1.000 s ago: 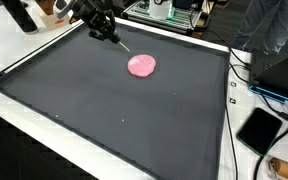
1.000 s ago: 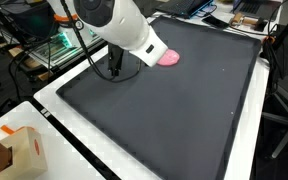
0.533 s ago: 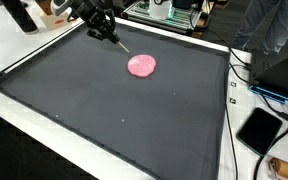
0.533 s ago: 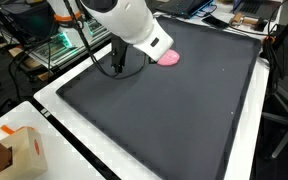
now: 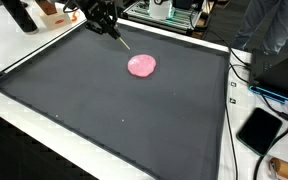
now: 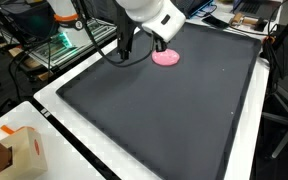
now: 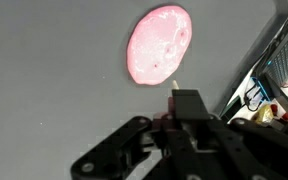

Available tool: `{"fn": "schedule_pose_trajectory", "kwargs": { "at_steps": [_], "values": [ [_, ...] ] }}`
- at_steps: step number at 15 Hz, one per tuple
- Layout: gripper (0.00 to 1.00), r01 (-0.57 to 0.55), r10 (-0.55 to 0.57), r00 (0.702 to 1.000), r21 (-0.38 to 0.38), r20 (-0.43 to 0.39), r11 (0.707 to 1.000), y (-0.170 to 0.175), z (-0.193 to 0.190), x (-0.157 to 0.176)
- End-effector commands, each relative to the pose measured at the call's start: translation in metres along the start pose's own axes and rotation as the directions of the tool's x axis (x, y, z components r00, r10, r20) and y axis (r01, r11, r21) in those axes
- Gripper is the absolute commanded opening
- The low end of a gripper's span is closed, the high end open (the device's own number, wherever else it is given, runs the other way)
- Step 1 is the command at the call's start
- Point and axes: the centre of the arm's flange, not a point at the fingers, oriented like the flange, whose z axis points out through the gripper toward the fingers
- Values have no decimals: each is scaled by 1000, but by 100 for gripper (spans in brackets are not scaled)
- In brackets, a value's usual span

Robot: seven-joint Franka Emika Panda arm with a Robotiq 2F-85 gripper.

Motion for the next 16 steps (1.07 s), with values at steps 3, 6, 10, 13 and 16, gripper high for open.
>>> {"fn": "schedule_pose_trajectory", "kwargs": {
  "at_steps": [3, 6, 10, 13, 16],
  "values": [
    [3, 30, -21, 997, -110, 77, 994, -52, -11, 23],
    [3, 64, -36, 988, -185, 149, 981, -81, -10, 40],
    [3, 116, -42, 965, -279, 258, 953, -116, 1, 57],
    [3, 156, -40, 945, -340, 325, 927, -138, 15, 67],
    [3, 173, -32, 939, -389, 343, 905, -157, 28, 76]
  ]
}}
